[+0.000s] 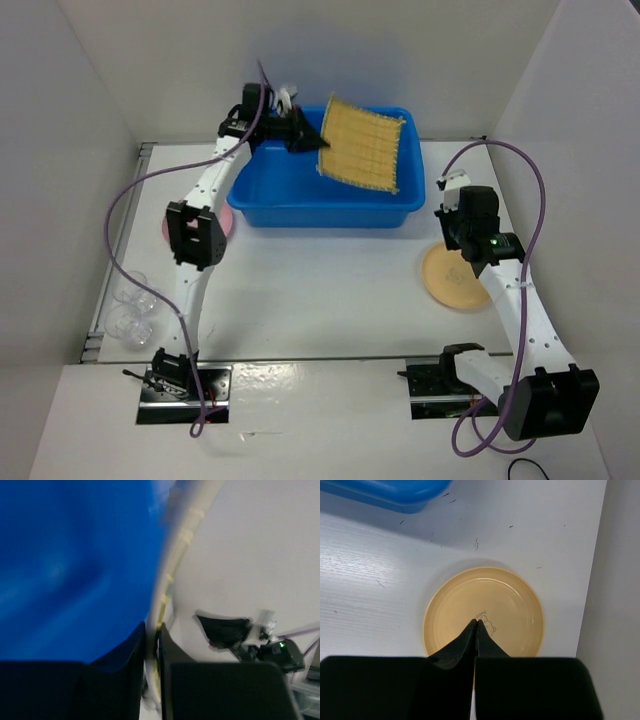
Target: Place the mixed dishes into the plastic bin
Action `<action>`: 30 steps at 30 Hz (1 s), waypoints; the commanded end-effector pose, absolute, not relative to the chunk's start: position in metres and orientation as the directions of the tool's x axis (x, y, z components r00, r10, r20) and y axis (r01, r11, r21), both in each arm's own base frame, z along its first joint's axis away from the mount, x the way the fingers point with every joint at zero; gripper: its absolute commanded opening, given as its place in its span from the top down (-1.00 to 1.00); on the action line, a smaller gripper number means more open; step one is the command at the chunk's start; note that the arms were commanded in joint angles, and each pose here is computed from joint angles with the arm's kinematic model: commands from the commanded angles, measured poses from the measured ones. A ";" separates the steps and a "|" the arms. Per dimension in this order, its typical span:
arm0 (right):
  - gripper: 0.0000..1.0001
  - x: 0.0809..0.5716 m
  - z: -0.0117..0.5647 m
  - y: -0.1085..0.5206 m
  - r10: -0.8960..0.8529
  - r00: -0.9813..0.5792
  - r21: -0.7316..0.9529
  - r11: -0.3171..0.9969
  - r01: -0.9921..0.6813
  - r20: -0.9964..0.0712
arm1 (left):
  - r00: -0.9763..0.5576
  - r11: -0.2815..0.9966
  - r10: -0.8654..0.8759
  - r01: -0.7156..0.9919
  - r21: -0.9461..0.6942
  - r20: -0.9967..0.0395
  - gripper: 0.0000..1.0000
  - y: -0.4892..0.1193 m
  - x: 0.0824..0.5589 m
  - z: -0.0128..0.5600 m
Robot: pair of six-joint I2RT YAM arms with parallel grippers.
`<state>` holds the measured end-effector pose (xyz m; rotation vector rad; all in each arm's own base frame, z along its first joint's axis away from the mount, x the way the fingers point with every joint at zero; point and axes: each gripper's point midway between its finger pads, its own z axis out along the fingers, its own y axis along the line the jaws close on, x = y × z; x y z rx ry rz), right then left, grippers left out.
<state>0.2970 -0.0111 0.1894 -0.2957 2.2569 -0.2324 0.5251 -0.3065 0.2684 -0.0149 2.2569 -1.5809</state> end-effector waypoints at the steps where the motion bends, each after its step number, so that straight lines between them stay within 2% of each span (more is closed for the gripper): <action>1: 1.00 0.306 0.206 -0.017 -0.265 -0.576 -0.269 0.960 -0.080 -0.773 | -0.921 0.235 -0.257 0.235 -0.943 -0.293 1.00 -0.315 0.532 0.317; 3: 1.00 0.304 0.202 -0.017 -0.265 -0.583 -0.269 0.960 -0.083 -0.768 | -0.885 0.237 -0.312 0.279 -0.931 -0.345 1.00 -0.309 0.544 0.326; 7: 1.00 0.304 0.202 -0.020 -0.259 -0.585 -0.267 0.961 -0.075 -0.768 | -0.900 0.306 -0.351 0.152 -0.940 -0.259 1.00 -0.314 0.564 0.268; 10: 1.00 0.305 0.200 -0.023 -0.253 -0.595 -0.267 0.961 -0.067 -0.763 | -0.900 0.336 -0.358 0.123 -0.934 -0.247 1.00 -0.325 0.569 0.241; 19: 1.00 0.305 0.197 -0.026 -0.248 -0.604 -0.266 0.962 -0.060 -0.757 | -0.917 0.353 -0.379 -0.015 -0.935 -0.129 1.00 -0.339 0.581 0.168; 27: 1.00 0.307 0.199 -0.029 -0.242 -0.600 -0.267 0.963 -0.049 -0.763 | -0.920 0.404 -0.380 -0.070 -0.912 -0.098 1.00 -0.341 0.577 0.137; 28: 1.00 0.307 0.199 -0.029 -0.242 -0.600 -0.267 0.963 -0.049 -0.763 | -0.924 0.403 -0.372 -0.077 -0.912 -0.086 0.91 -0.341 0.574 0.136; 29: 1.00 0.307 0.199 -0.029 -0.242 -0.600 -0.267 0.963 -0.049 -0.763 | -0.926 0.408 -0.371 -0.095 -0.908 -0.071 0.58 -0.341 0.572 0.133; 30: 1.00 0.307 0.199 -0.029 -0.242 -0.600 -0.267 0.963 -0.049 -0.763 | -0.928 0.418 -0.365 -0.095 -0.904 -0.071 0.46 -0.340 0.570 0.131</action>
